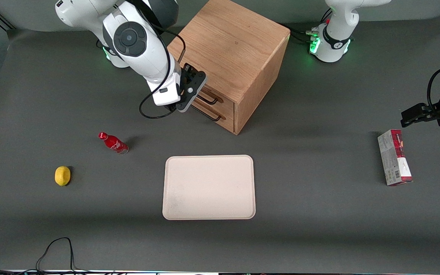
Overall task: Open upper drawer
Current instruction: 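Align the open right gripper around the upper drawer's black handle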
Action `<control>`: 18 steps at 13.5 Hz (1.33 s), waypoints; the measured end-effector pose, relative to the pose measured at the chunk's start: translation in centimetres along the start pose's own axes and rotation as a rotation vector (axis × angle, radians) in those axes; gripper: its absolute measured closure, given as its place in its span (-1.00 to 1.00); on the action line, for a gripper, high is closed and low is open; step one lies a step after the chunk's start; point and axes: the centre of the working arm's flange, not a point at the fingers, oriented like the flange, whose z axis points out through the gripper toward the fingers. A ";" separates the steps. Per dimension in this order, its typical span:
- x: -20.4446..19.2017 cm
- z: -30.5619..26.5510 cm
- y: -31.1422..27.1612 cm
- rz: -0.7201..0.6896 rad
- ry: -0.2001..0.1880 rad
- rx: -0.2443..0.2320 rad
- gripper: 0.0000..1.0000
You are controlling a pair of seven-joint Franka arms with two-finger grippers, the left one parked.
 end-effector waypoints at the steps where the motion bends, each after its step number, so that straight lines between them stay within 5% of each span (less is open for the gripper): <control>1: -0.1 0.5 0.1 -0.005 0.000 -0.001 -1.00; 18: -0.7 4.4 0.2 -0.023 0.025 -0.023 -1.00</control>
